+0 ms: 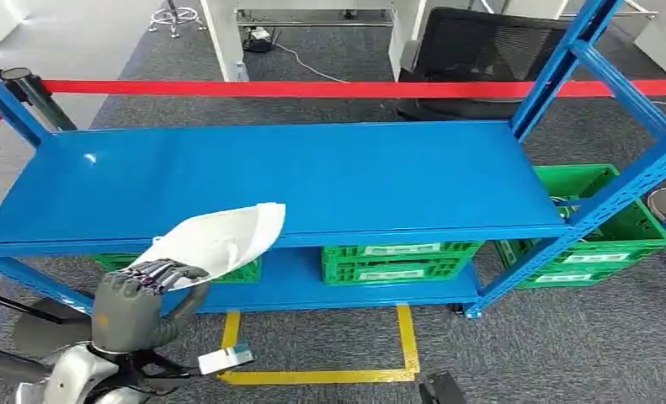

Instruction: Take the parts from the cabinet and place them on the table.

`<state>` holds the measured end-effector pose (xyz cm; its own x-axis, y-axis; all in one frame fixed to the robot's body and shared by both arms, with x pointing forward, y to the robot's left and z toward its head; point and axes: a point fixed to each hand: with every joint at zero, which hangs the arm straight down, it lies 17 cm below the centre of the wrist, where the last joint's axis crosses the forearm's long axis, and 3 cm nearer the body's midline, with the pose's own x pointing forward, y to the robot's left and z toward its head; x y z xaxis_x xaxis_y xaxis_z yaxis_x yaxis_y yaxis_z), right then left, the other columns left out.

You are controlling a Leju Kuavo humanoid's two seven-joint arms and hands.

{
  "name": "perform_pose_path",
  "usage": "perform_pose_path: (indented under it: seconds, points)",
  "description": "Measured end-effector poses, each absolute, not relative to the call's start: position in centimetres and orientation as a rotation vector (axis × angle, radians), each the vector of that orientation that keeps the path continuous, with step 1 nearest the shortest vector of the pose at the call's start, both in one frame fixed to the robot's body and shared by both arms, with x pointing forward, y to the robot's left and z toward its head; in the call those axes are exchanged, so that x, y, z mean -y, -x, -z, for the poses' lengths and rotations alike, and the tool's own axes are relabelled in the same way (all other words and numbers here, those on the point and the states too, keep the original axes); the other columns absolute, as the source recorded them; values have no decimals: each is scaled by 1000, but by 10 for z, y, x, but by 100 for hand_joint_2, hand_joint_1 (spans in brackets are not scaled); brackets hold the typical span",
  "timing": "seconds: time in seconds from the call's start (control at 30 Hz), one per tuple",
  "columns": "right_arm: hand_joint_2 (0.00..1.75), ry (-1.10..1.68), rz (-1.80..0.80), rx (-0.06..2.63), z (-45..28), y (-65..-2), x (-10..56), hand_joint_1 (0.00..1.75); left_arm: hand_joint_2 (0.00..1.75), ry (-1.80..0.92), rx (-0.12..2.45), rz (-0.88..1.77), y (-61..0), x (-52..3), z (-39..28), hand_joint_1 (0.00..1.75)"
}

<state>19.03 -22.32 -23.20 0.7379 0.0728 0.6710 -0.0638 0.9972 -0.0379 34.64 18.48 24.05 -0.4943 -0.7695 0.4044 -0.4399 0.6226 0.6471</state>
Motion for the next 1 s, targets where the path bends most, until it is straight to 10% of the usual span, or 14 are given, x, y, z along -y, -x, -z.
perform_pose_path:
  seconds: [1.0]
  points:
    - [0, 125, 51, 817, 223, -205, 255, 0, 175, -919, 2291, 520, -327, -177, -274, 175]
